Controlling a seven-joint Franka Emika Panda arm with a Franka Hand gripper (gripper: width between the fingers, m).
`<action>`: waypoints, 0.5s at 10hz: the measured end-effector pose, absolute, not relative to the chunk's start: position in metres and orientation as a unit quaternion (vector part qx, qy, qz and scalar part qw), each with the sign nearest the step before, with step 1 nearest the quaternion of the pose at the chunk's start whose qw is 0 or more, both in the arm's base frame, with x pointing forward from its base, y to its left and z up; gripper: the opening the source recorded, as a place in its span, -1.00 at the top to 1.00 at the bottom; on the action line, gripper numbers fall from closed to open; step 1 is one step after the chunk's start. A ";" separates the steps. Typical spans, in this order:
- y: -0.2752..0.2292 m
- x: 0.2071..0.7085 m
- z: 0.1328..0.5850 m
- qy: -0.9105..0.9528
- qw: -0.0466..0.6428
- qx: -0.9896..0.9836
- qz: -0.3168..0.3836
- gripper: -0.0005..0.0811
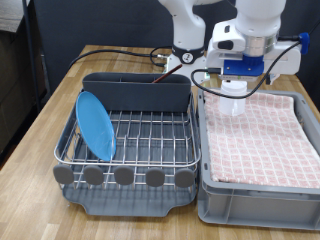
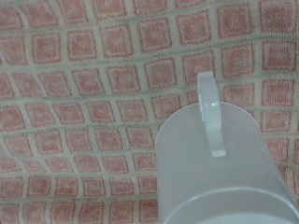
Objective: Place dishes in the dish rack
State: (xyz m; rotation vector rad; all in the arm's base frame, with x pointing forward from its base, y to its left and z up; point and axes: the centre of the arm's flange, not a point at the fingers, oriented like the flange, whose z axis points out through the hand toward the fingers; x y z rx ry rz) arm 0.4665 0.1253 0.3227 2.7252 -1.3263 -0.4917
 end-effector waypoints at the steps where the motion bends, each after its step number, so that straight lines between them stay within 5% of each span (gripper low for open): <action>1: 0.126 0.469 0.317 -0.435 0.040 0.885 -0.164 -0.98; 5: 0.126 0.470 0.294 -0.437 0.054 0.881 -0.172 -0.98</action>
